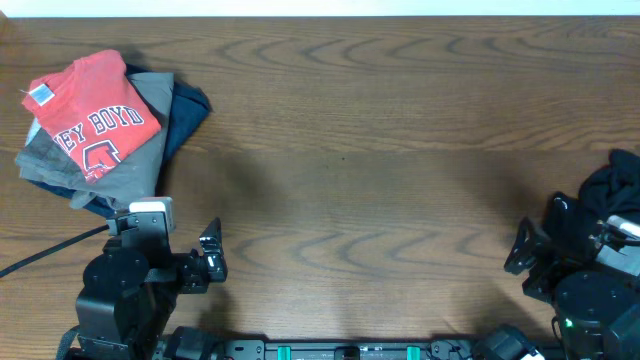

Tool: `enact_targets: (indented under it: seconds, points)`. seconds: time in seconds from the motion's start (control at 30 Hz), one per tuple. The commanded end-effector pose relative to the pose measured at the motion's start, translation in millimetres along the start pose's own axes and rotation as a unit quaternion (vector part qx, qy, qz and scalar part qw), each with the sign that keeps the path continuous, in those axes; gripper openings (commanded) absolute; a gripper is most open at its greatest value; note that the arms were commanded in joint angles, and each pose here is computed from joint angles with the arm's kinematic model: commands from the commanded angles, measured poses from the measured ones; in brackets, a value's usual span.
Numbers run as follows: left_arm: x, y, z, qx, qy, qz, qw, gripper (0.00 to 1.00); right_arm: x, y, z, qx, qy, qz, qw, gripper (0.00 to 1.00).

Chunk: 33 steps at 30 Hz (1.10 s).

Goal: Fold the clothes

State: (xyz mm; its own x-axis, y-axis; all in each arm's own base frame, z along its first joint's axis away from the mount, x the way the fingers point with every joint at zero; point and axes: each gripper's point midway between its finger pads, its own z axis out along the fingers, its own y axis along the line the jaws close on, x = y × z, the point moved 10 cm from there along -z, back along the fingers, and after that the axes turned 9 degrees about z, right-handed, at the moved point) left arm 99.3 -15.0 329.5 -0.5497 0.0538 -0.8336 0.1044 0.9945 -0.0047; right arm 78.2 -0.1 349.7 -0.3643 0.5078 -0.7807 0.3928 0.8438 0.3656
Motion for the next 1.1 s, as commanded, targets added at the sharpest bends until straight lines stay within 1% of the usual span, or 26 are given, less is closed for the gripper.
enact_targets:
  seconds: [0.0, 0.1, 0.2, 0.37, 0.57, 0.73, 0.97, 1.03, 1.07]
  points:
    - [1, 1, -1, -0.006, -0.002, 0.0, 1.0, 0.98, -1, -6, 5, 0.029, -0.034, 0.033, 0.998, 0.99]
    - [1, 1, -1, -0.006, -0.002, 0.0, 1.0, 0.98, 4, -9, 21, 0.04, -0.065, 0.088, 0.993, 0.99]
    - [1, 1, -1, -0.006, -0.002, 0.0, 1.0, 0.98, 16, -16, 38, 0.042, -0.086, 0.122, 0.988, 0.99]
    - [1, 1, -1, -0.006, -0.002, 0.0, 1.0, 0.98, 41, -35, 54, 0.036, -0.117, 0.155, 0.98, 0.99]
    - [1, 1, -1, -0.006, -0.002, 0.0, 1.0, 0.98, 57, -50, 60, 0.005, -0.171, 0.194, 0.966, 0.99]
    - [1, 1, 0, -0.006, -0.002, 0.0, 1.0, 0.98, 73, -58, 66, -0.007, -0.173, 0.2, 0.964, 0.99]
    - [1, 1, 0, -0.006, -0.002, 0.0, 1.0, 0.98, 87, -54, 78, -0.029, -0.116, 0.182, 0.976, 0.99]
    - [1, 1, -1, -0.006, -0.002, 0.0, 1.0, 0.98, 89, -53, 81, -0.032, -0.115, 0.162, 0.98, 0.99]
    - [1, 1, -1, -0.006, -0.002, 0.0, 1.0, 0.98, 88, -52, 83, -0.034, -0.12, 0.132, 0.983, 0.99]
